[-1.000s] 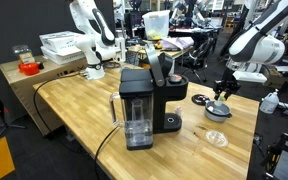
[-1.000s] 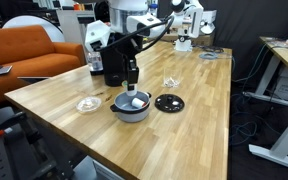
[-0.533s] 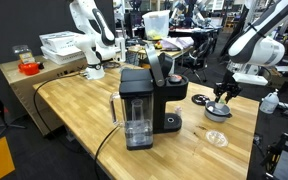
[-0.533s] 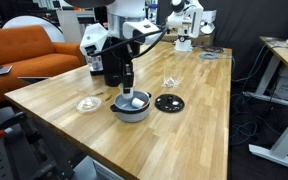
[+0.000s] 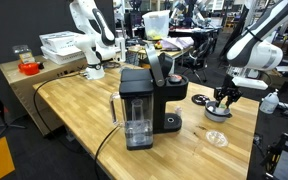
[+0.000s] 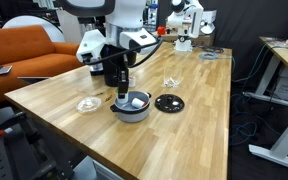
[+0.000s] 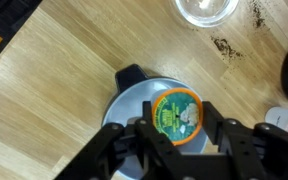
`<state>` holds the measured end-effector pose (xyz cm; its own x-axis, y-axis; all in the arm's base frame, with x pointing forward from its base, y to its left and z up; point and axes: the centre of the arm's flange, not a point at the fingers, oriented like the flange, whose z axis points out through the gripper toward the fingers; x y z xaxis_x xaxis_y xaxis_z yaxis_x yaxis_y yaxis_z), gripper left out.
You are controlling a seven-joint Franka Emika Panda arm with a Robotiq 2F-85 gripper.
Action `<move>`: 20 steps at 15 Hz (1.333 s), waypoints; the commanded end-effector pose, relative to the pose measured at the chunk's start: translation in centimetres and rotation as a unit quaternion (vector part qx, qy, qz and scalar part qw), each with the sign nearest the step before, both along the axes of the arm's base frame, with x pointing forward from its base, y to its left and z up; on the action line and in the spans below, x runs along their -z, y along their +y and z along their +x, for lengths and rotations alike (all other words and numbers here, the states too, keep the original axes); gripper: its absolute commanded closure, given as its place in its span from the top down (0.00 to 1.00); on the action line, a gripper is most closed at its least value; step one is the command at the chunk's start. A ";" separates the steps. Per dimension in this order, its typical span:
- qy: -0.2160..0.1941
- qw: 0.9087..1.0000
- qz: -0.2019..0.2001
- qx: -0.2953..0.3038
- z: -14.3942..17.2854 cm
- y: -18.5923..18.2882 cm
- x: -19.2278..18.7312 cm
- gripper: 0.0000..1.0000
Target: Put one coffee pod in the coffee machine then put another coffee pod in the gray pot
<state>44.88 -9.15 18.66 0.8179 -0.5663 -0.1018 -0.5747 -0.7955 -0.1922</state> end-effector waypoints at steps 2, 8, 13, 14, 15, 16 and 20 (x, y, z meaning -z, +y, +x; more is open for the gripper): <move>0.002 1.000 0.007 0.003 0.1 -0.7 0.5 0.73; -0.006 1.000 0.002 0.007 -0.3 -1.2 0.0 0.97; -0.033 0.999 -0.005 -0.035 -0.4 1.5 -3.1 1.00; -0.042 0.998 -0.006 -0.045 -0.6 2.4 -3.9 1.00; -0.050 0.997 -0.006 -0.051 -0.9 3.3 -4.7 1.00; -0.056 0.997 0.000 -0.053 -1.4 4.1 -5.4 1.00; -0.066 0.997 0.009 -0.049 -4.2 6.1 -7.1 1.00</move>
